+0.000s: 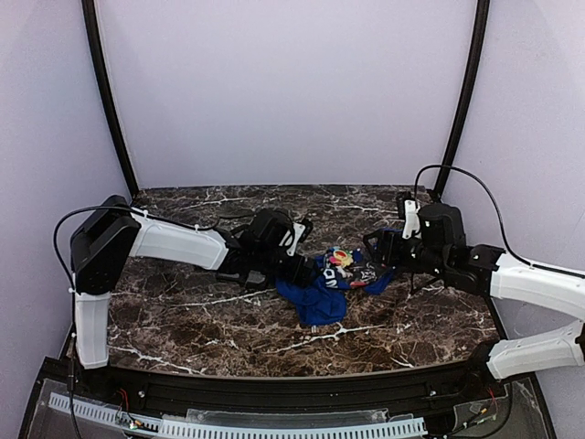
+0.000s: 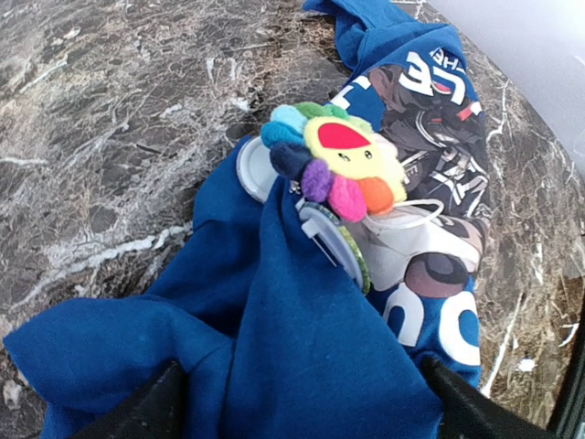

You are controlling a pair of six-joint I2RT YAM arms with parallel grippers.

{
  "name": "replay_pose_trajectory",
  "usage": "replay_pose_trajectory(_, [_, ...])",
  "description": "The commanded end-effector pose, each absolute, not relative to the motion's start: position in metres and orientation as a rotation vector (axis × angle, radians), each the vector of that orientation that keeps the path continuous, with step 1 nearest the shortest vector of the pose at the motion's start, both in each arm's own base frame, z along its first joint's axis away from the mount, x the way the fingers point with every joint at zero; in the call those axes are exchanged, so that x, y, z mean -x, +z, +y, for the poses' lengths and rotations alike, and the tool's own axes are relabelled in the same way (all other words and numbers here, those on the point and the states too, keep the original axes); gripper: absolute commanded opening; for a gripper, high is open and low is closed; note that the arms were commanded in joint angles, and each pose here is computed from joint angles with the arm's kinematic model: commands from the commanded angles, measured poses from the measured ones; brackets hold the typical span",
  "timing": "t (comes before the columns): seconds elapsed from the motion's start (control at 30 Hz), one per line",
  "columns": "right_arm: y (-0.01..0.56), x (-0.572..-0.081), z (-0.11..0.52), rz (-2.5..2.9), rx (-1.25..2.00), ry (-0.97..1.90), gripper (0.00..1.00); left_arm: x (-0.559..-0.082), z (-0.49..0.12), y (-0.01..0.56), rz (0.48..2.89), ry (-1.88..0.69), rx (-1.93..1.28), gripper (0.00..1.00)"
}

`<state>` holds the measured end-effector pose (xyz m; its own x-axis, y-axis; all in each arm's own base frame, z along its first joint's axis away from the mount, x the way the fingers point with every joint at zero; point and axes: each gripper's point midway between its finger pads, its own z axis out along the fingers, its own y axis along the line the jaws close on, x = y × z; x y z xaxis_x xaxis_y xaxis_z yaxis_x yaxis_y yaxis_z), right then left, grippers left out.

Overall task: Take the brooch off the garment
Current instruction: Move the crumpled clothing to the center of the board.

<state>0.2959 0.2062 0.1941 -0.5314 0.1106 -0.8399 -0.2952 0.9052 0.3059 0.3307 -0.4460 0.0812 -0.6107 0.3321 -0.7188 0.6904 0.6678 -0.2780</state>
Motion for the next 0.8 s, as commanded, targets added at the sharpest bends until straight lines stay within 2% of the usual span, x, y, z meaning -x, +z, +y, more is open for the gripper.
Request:
replay_pose_trajectory(0.0, [0.212,-0.307,0.198,1.882,0.11,0.469,0.76,-0.33,-0.452,0.06,2.156,-0.685,-0.802,0.69])
replay_pose_trajectory(0.13, [0.215,-0.301,0.204,1.789,0.197,0.504,0.77,-0.318,-0.456,0.055,2.07,-0.591,-0.842,0.43])
replay_pose_trajectory(0.17, [0.218,-0.3,0.205,1.775,0.21,0.509,0.77,-0.319,-0.457,0.063,2.036,-0.574,-0.831,0.39])
replay_pose_trajectory(0.2, [0.221,-0.299,0.207,1.765,0.223,0.511,0.77,-0.314,-0.461,0.068,2.018,-0.582,-0.839,0.29])
replay_pose_trajectory(0.27, [0.222,-0.297,0.21,1.759,0.257,0.524,0.78,-0.31,-0.47,0.085,1.967,-0.63,-0.842,0.19])
replay_pose_trajectory(0.5, [0.21,-0.295,0.224,1.758,0.335,0.556,0.79,-0.294,-0.469,0.136,1.775,-0.68,-0.885,0.01])
replay_pose_trajectory(0.77, [0.193,-0.276,0.254,1.789,0.48,0.644,0.79,-0.258,-0.455,0.166,1.569,-0.75,-1.013,0.01])
